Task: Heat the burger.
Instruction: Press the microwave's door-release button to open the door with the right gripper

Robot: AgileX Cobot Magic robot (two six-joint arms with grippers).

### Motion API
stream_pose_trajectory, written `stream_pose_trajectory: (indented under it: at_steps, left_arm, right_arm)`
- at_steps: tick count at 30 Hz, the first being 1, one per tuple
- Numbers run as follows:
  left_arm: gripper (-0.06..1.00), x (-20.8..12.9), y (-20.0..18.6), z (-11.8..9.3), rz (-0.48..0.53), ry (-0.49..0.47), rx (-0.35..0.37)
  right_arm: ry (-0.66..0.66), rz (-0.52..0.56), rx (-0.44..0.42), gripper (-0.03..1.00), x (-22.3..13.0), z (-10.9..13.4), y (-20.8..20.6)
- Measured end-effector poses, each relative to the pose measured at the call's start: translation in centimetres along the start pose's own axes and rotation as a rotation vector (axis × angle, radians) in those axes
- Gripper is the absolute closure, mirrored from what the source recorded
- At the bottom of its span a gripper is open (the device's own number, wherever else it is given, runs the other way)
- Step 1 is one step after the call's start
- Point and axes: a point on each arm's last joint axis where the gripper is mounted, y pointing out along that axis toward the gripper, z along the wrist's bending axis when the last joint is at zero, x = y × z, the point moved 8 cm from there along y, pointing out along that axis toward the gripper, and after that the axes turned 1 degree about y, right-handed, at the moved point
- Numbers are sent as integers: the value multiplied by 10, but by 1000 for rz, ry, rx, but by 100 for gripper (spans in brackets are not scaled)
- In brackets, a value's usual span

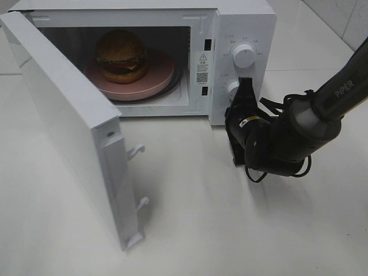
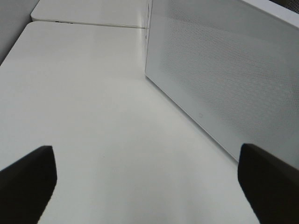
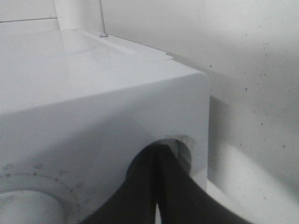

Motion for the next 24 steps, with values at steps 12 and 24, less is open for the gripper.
stream_pose_trajectory:
  at_steps: [12,24]
  left_arm:
    - [-3,0,0,0,0,0,0]
    - [-3,0,0,0,0,0,0]
  right_arm:
    - [10,27,-67,97,-2,3,-13]
    - [-252,198,-240,97,-24,8,-45]
